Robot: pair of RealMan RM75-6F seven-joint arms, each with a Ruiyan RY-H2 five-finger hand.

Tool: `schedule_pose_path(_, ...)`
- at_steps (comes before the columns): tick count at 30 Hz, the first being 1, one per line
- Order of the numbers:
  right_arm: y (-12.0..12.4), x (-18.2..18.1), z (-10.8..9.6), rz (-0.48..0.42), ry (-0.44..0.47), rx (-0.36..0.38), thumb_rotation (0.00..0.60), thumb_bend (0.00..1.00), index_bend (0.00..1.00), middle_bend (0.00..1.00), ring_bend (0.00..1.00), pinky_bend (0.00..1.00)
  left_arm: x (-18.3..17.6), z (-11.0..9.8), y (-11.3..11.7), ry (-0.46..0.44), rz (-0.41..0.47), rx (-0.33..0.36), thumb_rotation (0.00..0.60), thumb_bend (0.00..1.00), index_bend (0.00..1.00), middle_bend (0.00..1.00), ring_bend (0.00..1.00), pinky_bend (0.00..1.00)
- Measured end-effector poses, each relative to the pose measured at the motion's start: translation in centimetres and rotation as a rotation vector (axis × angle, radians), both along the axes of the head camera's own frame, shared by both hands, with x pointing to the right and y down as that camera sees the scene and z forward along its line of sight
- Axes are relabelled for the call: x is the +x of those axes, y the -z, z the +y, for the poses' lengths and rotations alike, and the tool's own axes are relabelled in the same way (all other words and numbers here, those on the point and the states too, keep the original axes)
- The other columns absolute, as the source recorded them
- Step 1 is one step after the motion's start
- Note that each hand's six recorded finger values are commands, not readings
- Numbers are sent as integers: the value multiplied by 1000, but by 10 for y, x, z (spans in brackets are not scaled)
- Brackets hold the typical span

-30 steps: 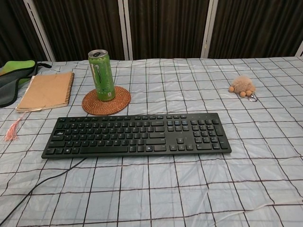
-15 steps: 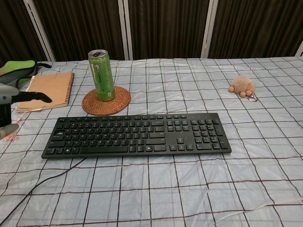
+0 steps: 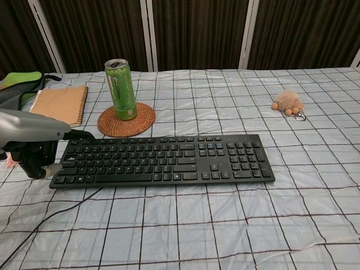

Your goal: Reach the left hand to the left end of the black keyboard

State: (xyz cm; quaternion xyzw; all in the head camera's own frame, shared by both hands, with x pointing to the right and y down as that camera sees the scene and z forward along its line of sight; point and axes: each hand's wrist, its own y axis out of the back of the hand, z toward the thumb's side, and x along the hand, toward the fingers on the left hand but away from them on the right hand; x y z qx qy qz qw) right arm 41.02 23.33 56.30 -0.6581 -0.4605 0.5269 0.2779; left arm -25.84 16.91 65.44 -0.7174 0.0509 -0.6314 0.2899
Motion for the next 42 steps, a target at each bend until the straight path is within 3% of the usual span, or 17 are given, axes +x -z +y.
schedule_pose_path(10, 0, 0, -1, -3, -1, 1, 600, 39, 62, 0, 0, 0, 8, 6, -16, -14, -43, -33, 600, 549, 0, 929, 785, 556)
schedule_pose_path(42, 1, 0, -1, -5, -5, 6, 600, 39, 62, 0, 0, 0, 5, 11, -29, -16, -65, -51, 600, 548, 0, 926, 775, 553)
